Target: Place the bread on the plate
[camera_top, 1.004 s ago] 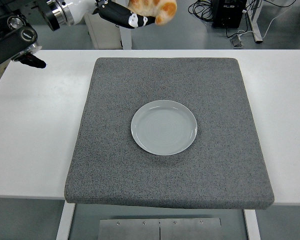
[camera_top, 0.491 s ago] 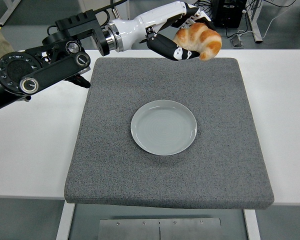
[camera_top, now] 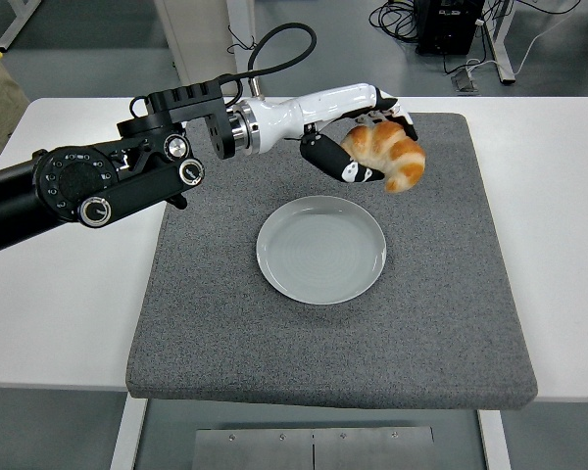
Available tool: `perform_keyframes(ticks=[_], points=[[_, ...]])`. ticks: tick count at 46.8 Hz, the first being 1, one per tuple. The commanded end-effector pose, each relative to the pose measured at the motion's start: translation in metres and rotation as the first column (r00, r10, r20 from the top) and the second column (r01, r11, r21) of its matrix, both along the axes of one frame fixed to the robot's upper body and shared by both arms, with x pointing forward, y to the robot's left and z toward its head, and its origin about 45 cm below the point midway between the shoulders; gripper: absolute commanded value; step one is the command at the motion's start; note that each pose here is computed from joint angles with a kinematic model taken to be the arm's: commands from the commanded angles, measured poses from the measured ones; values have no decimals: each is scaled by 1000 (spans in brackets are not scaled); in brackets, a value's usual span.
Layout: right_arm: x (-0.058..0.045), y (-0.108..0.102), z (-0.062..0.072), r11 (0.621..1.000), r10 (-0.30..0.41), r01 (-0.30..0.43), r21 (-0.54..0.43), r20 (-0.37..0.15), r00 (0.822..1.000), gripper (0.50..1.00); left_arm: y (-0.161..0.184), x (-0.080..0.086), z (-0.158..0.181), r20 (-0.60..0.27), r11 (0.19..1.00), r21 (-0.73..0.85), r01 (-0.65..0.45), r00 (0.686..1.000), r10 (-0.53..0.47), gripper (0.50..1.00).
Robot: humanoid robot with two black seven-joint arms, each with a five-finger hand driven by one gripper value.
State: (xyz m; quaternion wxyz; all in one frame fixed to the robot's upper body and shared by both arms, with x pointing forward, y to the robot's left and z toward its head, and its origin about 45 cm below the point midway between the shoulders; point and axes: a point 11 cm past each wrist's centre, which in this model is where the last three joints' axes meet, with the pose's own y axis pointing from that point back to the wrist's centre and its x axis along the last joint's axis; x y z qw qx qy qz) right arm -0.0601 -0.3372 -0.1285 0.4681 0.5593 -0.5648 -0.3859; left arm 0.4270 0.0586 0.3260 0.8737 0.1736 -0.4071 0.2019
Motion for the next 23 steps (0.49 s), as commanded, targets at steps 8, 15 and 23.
perform_keyframes(ticks=[8,15,23], points=[[0,0,0,1000,-2,2,0,0,1000,1000,9,-4,-23,-10,999,37,-6,1000,6,500],[0,0,0,1000,0,0,0,-1,1000,1000,12,-8,-37,-10,998,57,-7,1000,7,500],[0,0,0,1000,0,0,0,-1,1000,1000,19,-12,-55,-14,996,93,-6,1000,8,500]])
